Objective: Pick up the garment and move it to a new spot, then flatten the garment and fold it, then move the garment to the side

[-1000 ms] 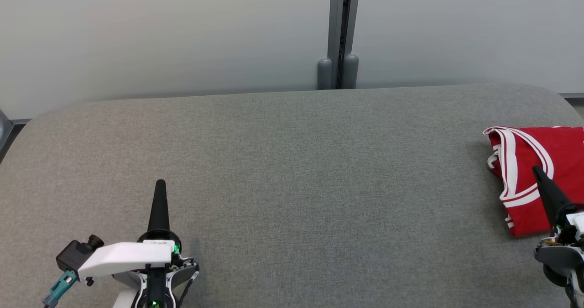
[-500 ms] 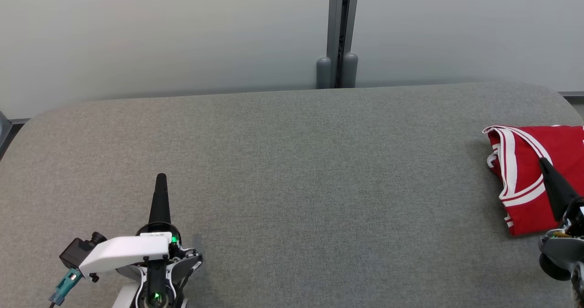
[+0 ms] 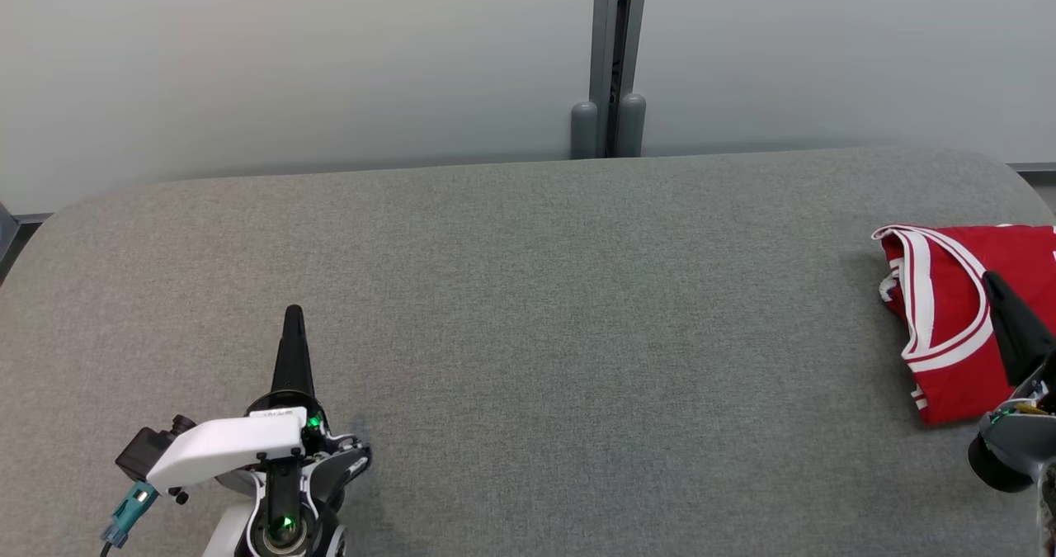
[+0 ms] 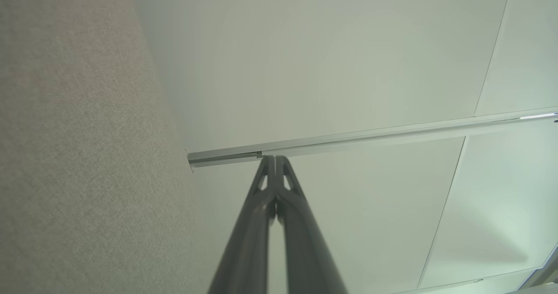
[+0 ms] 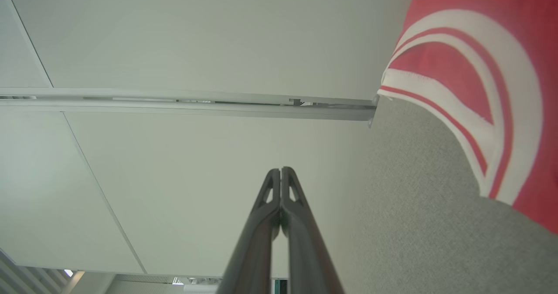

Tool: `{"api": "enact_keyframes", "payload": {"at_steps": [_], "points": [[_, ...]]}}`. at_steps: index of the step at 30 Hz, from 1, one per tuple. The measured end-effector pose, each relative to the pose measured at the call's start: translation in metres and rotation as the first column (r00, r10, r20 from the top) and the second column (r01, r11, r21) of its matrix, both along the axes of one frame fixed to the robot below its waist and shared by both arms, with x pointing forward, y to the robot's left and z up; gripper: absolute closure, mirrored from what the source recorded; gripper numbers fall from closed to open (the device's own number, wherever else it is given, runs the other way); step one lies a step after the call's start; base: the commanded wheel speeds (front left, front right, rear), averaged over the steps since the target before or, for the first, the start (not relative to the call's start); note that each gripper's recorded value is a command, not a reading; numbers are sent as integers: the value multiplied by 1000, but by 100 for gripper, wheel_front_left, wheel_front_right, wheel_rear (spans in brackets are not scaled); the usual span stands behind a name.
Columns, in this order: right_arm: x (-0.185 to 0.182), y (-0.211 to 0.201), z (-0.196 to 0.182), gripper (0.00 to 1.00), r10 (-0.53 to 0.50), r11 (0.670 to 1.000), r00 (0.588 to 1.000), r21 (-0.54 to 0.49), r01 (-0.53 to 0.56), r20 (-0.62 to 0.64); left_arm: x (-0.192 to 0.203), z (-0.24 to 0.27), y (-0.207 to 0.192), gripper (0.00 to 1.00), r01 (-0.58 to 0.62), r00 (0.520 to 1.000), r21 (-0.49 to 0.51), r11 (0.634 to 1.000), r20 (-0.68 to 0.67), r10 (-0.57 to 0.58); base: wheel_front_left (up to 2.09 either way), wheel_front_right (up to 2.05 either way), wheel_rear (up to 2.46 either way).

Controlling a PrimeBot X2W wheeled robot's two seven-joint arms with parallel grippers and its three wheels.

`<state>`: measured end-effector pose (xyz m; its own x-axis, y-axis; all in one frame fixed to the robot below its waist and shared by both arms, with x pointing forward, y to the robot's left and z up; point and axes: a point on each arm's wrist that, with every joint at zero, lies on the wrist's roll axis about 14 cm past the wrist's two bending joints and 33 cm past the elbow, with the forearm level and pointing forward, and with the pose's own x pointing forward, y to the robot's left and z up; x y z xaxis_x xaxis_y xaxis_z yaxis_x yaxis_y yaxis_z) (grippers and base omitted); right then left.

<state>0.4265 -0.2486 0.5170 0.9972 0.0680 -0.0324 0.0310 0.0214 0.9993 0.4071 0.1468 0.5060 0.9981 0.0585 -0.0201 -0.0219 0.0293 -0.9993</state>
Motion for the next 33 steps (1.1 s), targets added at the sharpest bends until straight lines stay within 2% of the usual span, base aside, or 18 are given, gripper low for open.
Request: {"api": "enact_keyframes", "payload": {"at_steps": [5, 33], "points": [[3, -2, 6, 100, -4, 999, 1000, 32, 3, 18, 4, 4, -1, 100, -3, 1000, -33, 999, 11, 3, 0, 0, 0], [3, -2, 5, 100, -3, 999, 1000, 34, 3, 18, 4, 3, -1, 100, -3, 1000, -33, 999, 9, 3, 0, 0, 0]]}}
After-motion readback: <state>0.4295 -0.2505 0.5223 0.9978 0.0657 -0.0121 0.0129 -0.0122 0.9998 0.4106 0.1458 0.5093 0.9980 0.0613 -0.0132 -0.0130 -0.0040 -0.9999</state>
